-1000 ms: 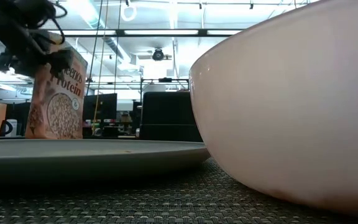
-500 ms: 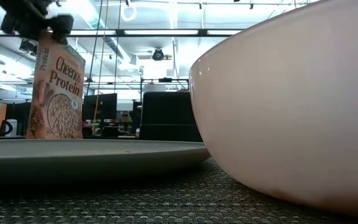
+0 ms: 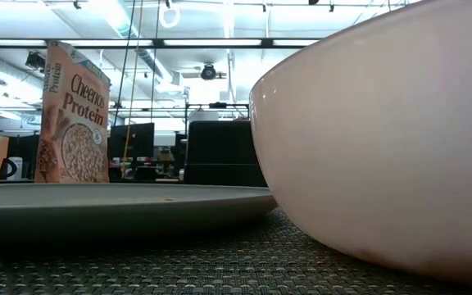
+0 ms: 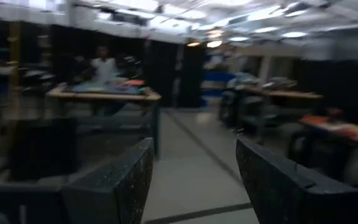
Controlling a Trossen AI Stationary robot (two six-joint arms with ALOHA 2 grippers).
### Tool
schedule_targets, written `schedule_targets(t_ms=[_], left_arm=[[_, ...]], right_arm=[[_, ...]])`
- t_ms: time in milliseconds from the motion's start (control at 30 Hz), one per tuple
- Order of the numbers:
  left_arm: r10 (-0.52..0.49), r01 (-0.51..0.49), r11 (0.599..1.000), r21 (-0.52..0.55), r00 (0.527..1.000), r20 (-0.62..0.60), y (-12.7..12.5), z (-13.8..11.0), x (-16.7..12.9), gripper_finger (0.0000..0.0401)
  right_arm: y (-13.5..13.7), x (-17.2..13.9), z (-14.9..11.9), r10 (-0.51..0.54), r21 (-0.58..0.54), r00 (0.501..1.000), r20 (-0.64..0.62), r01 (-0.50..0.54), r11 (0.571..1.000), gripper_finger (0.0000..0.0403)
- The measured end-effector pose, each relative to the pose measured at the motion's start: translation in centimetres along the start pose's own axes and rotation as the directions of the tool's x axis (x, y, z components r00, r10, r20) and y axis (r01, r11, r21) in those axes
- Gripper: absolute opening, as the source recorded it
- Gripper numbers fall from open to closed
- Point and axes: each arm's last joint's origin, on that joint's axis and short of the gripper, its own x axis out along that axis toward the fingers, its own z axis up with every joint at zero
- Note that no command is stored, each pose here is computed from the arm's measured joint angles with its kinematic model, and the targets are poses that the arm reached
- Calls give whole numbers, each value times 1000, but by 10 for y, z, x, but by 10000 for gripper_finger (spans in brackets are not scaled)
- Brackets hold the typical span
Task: Arrange a breakfast setting
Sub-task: Put the bread on the gray plate
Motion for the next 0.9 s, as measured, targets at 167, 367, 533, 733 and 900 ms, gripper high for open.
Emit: schedule_targets(t_ms=[167, 367, 533, 733, 900], left_arm=[[-154, 155, 986, -67, 988, 16, -5, 14, 0, 228], [-286, 283, 953, -109, 958, -11, -17, 21, 10, 220], [-373, 371, 923, -107, 928, -3, -25, 34, 15, 211], [-454, 457, 887, -65, 889, 61, -23, 56, 7, 201], [-552, 558, 828, -64, 830, 82, -22, 62, -1, 197]], right_arm=[[-9, 4, -5, -41, 5, 998, -42, 42, 999, 309], [-33, 26, -23, -69, 17, 989, -130, 72, 997, 309], [-46, 50, -32, -105, -7, 940, -323, 109, 994, 309], [-65, 74, -30, -208, -220, 828, -521, 105, 970, 306], [-92, 90, -36, -259, -326, 780, -570, 75, 942, 277]])
